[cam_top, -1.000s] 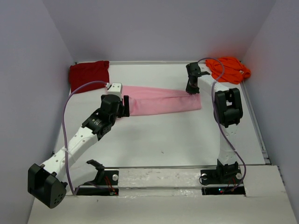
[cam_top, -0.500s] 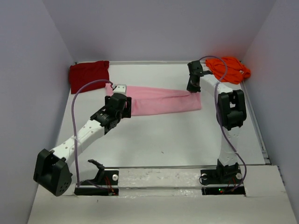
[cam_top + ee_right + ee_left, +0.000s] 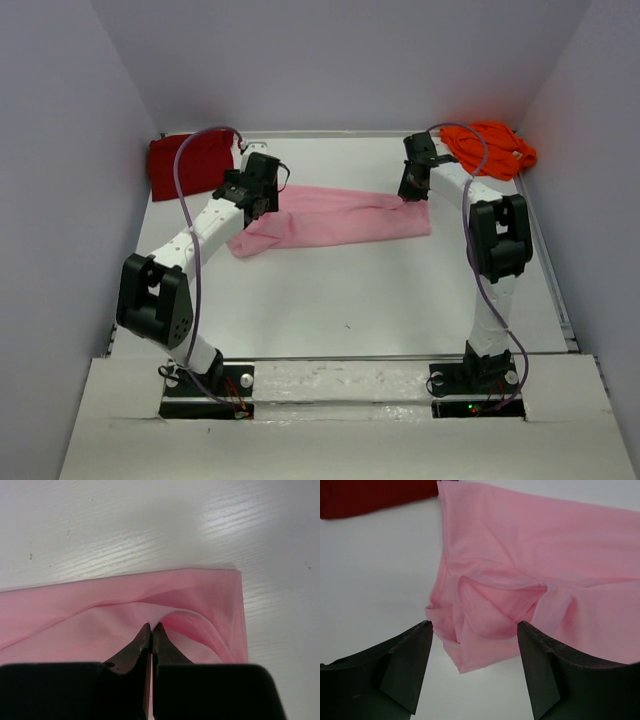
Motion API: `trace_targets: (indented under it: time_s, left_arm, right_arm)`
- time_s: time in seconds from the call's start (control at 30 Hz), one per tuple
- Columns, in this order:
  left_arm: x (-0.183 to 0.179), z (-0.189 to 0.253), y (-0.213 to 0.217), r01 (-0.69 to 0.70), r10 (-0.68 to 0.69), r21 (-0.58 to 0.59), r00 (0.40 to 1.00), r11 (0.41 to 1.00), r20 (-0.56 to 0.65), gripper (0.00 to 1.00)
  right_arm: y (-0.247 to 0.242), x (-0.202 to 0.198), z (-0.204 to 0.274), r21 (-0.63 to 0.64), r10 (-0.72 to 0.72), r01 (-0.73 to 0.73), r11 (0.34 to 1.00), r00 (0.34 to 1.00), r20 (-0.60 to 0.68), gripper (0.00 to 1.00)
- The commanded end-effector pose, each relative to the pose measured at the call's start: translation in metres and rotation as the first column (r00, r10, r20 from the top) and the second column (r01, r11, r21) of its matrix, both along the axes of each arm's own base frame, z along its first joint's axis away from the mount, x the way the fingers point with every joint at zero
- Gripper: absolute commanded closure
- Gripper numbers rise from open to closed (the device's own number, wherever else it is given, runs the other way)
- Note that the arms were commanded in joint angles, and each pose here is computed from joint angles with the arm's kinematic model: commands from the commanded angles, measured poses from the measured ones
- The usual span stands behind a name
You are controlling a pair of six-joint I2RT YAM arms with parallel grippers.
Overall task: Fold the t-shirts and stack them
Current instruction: Fold the tshirt
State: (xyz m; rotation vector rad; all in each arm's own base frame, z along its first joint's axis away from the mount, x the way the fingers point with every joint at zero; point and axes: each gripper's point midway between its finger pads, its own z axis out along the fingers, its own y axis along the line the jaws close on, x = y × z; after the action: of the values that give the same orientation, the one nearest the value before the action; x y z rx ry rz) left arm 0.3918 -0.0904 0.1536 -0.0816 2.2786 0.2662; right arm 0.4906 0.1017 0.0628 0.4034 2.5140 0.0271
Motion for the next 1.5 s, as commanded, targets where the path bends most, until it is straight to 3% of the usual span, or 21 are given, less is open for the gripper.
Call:
trace_targets:
  time_s: [0.0,0.37,0.67,1.47]
  left_arm:
    - [0.020,0.016,0.001,-0.034,0.033,0.029,0.999,0.999,0.038,0.20]
    - [0.036,-0.044,0.028,-0.092,0.096,0.052,0.993,0.994,-0.072,0.20]
    - [0.041,-0.061,0.066,-0.178,0.184,0.066,0.979,0.982,-0.089,0.20]
    - [0.046,-0.109,0.049,-0.100,0.094,-0.017,0.973,0.995,-0.211,0.21]
  right_arm:
    - [0.006,0.015,0.043,0.054,0.012,-0.018,0.998,0.992,0.123,1.00]
    - [0.009,0.013,0.049,0.065,0.031,-0.040,0.997,0.990,0.136,1.00]
    - [0.009,0.012,0.050,0.063,0.033,-0.043,0.997,0.990,0.139,1.00]
    - [0.010,0.013,0.063,0.070,0.038,-0.050,0.996,0.985,0.166,1.00]
